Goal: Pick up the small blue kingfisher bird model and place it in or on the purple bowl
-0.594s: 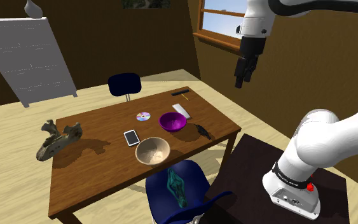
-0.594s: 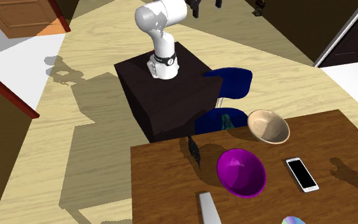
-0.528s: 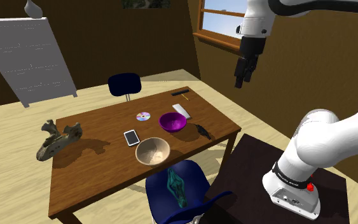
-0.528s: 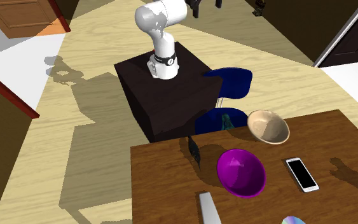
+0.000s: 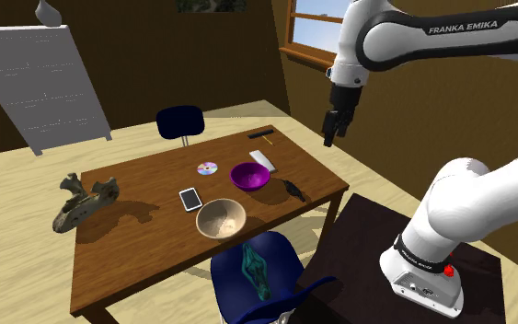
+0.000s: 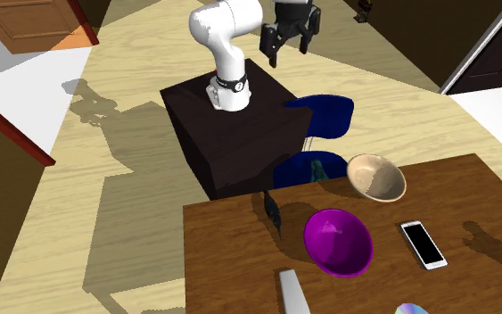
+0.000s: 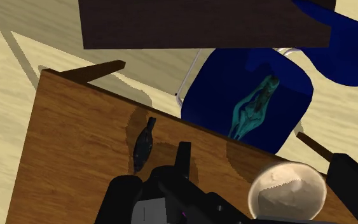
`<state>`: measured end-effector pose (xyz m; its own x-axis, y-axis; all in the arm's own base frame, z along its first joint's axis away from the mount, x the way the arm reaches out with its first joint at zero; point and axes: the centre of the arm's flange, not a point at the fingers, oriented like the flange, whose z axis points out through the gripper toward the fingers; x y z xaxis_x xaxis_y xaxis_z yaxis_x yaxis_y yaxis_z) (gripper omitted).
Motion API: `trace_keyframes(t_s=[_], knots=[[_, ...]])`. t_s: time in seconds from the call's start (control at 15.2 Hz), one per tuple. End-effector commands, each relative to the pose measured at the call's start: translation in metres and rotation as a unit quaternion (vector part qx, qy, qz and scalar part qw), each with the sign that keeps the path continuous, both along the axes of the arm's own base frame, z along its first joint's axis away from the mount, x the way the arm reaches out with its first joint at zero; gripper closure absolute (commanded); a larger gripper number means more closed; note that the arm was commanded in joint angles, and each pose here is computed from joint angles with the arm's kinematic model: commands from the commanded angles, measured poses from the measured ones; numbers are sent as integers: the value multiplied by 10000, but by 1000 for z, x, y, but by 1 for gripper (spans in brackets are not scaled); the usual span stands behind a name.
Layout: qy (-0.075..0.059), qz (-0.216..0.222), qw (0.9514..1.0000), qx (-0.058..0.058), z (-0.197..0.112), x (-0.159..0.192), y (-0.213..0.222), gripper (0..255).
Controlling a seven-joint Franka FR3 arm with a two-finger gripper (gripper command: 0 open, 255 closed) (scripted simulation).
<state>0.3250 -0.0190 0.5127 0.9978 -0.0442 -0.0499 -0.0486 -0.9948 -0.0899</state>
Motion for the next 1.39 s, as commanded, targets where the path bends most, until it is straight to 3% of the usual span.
trace_keyframes(t_s=[0.0, 1.32], knots=[[-44, -41, 10000, -30, -23, 9, -7, 0], [-316, -436, 9981, -303, -248, 109, -81, 0]])
